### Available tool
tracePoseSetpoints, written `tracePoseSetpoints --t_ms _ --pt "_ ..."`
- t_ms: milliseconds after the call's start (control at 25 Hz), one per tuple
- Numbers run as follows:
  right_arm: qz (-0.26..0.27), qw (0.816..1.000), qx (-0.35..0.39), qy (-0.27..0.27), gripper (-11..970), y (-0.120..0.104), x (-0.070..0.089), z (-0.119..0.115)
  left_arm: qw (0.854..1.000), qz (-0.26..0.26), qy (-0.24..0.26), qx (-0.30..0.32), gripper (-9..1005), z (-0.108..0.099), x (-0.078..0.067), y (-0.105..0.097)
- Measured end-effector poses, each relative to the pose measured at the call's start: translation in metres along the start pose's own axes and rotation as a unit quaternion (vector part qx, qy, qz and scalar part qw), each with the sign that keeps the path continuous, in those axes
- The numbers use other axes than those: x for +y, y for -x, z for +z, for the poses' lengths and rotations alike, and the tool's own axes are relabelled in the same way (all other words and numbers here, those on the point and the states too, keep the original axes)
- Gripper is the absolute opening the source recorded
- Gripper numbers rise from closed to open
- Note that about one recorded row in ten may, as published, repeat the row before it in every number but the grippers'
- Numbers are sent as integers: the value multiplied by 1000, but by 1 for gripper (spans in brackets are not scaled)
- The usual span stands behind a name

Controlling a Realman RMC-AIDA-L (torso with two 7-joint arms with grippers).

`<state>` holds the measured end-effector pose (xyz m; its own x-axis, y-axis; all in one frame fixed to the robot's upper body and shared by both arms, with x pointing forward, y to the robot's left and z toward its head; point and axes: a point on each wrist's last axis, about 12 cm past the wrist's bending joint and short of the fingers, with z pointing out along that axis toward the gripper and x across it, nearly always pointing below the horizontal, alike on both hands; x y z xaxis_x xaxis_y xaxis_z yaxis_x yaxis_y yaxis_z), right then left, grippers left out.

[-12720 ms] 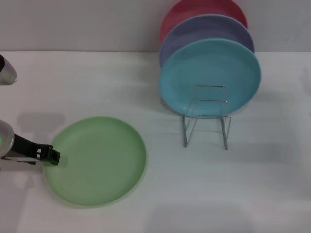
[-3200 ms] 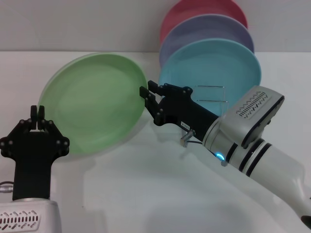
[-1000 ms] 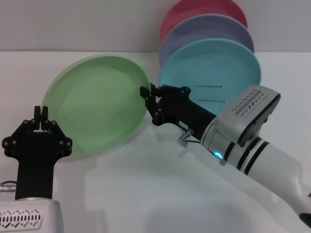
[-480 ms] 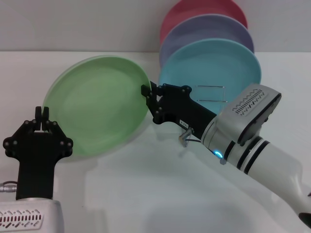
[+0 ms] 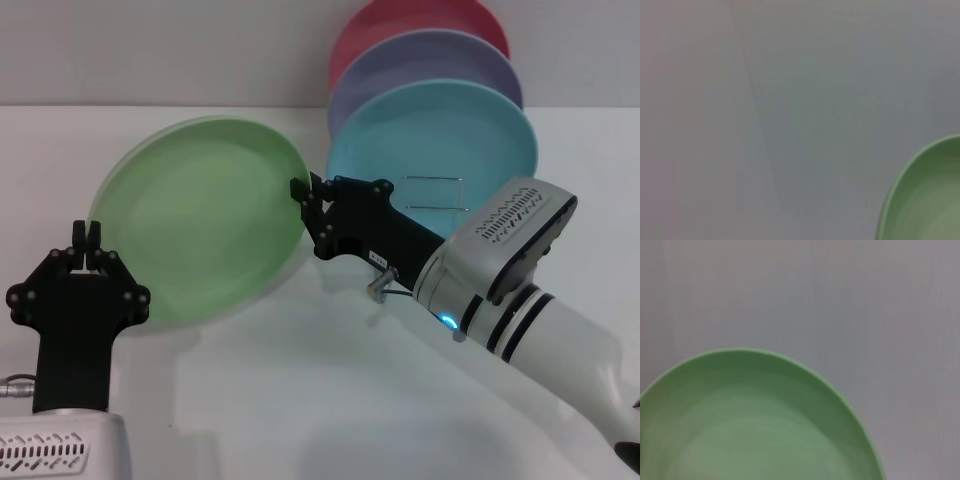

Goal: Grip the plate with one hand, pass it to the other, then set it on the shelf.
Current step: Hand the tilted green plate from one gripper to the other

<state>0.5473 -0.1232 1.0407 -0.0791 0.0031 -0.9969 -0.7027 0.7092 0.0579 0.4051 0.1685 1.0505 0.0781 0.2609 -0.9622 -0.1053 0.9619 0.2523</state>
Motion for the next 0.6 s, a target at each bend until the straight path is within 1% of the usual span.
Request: tracePoseSetpoints --t_ms 600 --pt "0 1000 -2 -3 91 1 -1 1 1000 0 0 1 179 0 0 0"
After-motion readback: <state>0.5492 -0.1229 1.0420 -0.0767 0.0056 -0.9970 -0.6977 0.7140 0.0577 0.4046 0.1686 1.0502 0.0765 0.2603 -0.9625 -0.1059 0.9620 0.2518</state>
